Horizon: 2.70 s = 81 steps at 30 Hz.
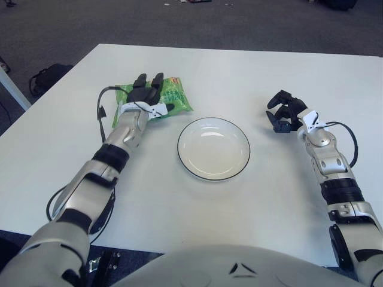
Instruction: Put the snack into the plate.
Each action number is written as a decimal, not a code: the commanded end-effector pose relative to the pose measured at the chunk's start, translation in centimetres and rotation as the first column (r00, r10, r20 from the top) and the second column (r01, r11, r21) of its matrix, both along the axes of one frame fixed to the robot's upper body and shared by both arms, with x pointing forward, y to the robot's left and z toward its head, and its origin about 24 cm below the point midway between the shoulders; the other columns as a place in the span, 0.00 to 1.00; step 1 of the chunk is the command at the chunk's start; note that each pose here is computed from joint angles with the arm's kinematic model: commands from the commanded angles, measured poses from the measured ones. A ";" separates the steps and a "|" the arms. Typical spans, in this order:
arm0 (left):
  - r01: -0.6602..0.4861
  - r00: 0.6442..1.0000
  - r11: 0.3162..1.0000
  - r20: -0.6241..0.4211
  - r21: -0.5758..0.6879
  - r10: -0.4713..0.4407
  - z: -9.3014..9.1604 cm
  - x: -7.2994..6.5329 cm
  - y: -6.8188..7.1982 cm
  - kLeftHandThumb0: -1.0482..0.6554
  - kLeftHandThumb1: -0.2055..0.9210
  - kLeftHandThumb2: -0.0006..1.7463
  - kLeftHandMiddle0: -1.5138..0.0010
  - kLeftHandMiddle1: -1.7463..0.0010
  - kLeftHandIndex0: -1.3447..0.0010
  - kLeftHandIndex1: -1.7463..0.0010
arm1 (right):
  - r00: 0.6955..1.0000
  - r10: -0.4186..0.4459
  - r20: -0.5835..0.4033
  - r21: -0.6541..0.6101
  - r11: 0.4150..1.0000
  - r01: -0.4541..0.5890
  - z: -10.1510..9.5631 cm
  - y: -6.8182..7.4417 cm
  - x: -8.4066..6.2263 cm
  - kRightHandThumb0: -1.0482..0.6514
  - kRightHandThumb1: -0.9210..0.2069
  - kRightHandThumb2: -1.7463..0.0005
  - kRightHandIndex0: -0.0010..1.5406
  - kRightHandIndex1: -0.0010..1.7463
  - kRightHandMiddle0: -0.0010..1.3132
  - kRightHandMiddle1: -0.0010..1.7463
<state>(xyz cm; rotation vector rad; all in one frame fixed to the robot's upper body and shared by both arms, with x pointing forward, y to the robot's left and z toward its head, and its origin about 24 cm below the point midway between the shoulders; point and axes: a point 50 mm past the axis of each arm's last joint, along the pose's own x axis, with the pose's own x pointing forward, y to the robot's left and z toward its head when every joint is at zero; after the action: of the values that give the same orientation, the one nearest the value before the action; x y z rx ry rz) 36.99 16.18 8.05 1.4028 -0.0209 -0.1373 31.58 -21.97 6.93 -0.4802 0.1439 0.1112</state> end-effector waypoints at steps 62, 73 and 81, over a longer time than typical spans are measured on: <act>0.172 0.966 0.976 0.216 -0.131 -0.141 0.0 -0.4 1.6 0.62 0.23 0.89 0.43 0.11 0.56 0.00 | 0.952 0.000 -0.307 -0.066 0.998 -0.021 -6.3 0.0 -3.2 0.61 0.32 0.40 0.21 1.00 0.24 1.00; 0.283 0.881 0.947 0.432 -0.152 -0.194 5.4 -0.1 1.1 0.62 0.22 0.90 0.43 0.09 0.56 0.00 | 0.953 -0.003 -0.303 -0.082 0.996 -0.022 -6.3 -0.1 -3.3 0.61 0.32 0.40 0.22 1.00 0.24 1.00; 0.406 0.770 0.895 0.597 -0.188 -0.224 8.5 -2.0 0.3 0.62 0.21 0.93 0.44 0.05 0.55 0.00 | 0.953 0.005 -0.302 -0.093 0.995 -0.034 -6.3 0.0 -3.2 0.61 0.32 0.41 0.21 1.00 0.24 1.00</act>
<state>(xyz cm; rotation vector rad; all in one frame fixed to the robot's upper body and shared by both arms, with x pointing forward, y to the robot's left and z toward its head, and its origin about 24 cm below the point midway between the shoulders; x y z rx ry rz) 35.82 16.29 15.42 1.1114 -0.6784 -0.0242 31.57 -21.55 7.29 -0.5445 0.1365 0.1336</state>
